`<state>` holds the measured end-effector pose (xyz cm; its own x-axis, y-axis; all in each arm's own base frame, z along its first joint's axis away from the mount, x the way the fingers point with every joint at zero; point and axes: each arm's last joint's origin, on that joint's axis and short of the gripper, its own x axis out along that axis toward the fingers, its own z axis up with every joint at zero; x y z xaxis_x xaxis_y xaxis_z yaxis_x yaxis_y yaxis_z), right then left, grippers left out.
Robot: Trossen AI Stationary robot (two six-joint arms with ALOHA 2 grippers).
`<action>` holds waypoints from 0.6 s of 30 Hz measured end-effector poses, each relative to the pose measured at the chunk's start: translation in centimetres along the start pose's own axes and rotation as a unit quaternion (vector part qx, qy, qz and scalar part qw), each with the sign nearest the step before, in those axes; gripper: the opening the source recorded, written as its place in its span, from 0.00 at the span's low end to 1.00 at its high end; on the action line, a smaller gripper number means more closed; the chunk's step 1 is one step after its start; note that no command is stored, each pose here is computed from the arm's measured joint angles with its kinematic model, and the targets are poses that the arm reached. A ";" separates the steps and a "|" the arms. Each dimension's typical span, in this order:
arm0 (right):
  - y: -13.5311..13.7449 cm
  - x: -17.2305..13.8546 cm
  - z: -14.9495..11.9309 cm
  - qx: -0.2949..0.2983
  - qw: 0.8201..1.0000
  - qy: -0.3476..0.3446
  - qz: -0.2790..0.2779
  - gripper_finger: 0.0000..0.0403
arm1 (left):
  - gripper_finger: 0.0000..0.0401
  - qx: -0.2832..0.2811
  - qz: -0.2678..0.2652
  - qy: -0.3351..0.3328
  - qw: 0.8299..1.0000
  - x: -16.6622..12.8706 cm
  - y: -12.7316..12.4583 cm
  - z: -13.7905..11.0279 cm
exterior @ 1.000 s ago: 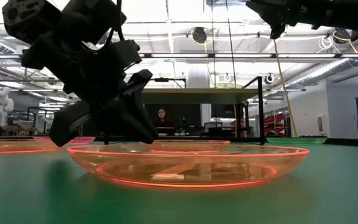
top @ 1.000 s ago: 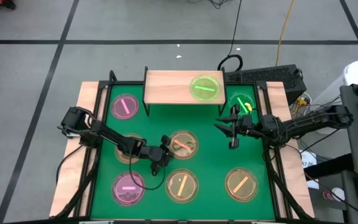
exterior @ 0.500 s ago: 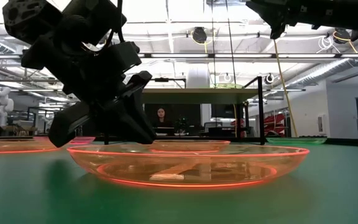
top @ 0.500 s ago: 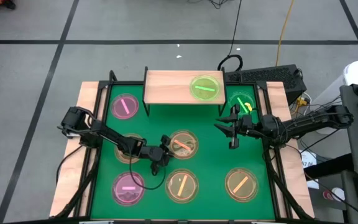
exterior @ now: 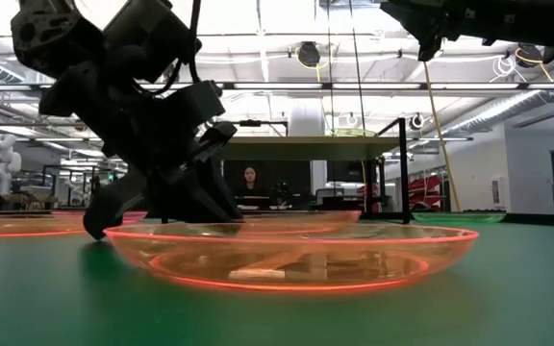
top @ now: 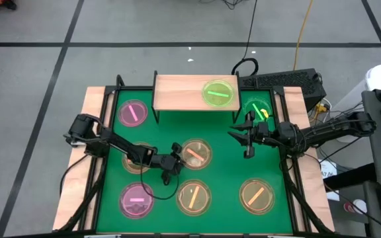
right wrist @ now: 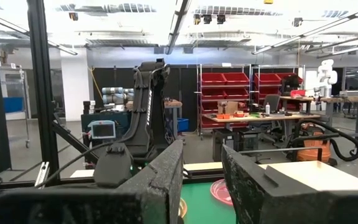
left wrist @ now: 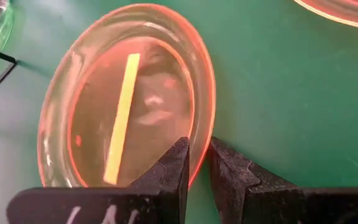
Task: Place and stack plates onto a shelf
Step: Stack the orange plate on top of the green plate on the shelf
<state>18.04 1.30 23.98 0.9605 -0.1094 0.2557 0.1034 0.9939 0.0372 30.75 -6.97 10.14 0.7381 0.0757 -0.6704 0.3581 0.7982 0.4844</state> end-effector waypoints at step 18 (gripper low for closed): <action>0.0 0.0 0.0 0.000 1.000 0.000 0.000 0.23 | 0.02 0.003 0.021 -0.009 1.000 0.2 0.2 0.1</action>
<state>18.04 1.31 23.99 0.9606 -0.1091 0.2556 0.1030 0.9940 0.0370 31.03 -6.86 10.15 0.7627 0.0983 -0.6392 0.3299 0.7910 0.5153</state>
